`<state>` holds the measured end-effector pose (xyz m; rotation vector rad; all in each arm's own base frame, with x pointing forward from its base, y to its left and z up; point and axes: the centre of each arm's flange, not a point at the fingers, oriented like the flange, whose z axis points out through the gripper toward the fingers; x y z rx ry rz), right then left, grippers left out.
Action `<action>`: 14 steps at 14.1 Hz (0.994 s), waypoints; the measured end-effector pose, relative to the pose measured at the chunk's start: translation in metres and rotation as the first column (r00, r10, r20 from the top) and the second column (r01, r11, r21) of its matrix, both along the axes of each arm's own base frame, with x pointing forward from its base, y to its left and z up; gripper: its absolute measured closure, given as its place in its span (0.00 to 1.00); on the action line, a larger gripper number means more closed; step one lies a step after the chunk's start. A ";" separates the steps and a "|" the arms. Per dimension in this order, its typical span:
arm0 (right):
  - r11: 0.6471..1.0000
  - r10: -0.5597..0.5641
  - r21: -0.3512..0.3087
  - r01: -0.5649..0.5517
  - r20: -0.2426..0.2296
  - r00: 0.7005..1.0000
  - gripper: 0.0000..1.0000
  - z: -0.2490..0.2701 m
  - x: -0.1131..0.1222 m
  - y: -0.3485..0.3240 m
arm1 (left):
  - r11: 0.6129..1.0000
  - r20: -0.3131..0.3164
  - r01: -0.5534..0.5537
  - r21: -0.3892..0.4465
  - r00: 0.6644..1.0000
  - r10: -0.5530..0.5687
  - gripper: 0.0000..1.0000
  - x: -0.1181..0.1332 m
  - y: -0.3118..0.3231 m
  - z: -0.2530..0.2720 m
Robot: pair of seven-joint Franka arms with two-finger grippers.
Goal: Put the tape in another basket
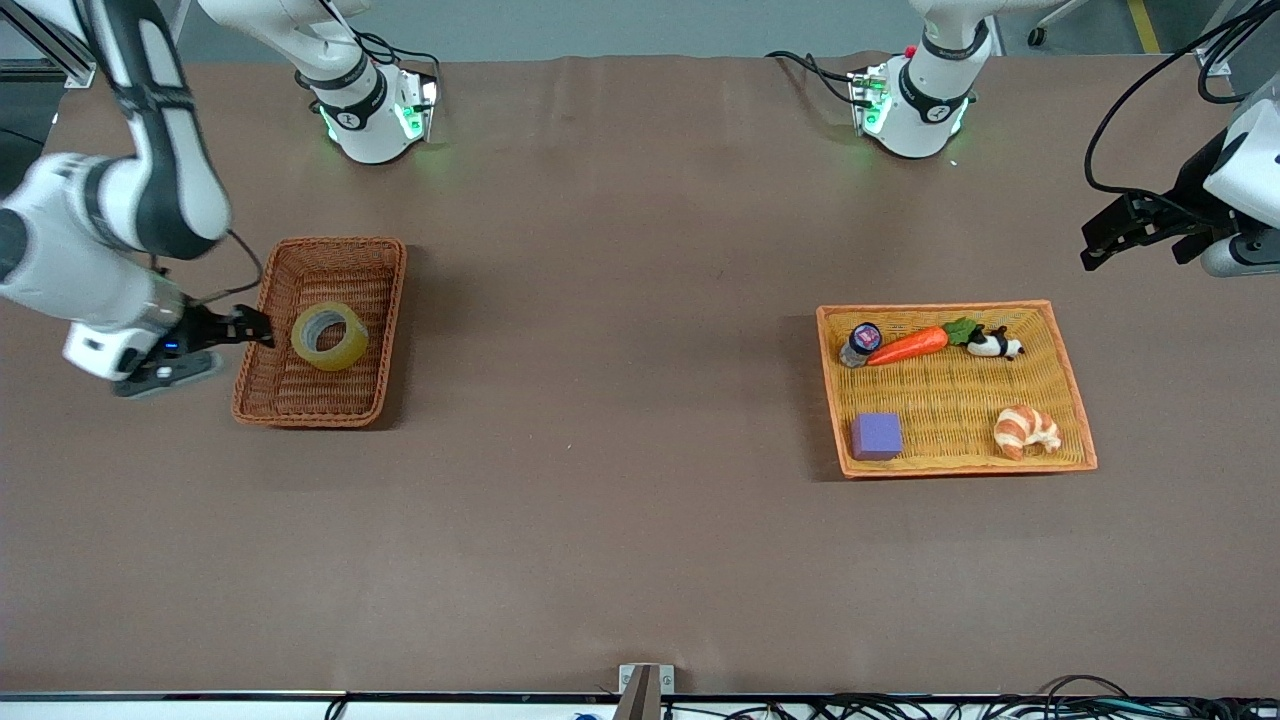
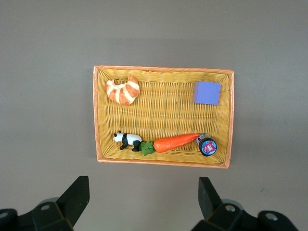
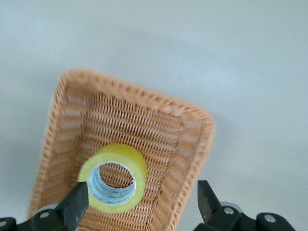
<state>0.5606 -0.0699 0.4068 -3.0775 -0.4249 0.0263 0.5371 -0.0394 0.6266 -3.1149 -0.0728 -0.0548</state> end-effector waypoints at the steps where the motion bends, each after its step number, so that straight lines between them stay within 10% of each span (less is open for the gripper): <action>1: 0.999 -0.032 -0.001 0.032 0.031 0.999 0.00 0.028 0.008 -0.008 | 1.000 0.000 0.000 0.000 1.000 0.000 0.00 0.000 0.000 0.000; 14: 0.921 -0.387 -0.023 0.389 0.065 0.920 0.00 0.253 0.002 0.014 | 1.000 0.007 0.006 0.015 1.000 -0.006 0.00 0.001 -0.002 0.000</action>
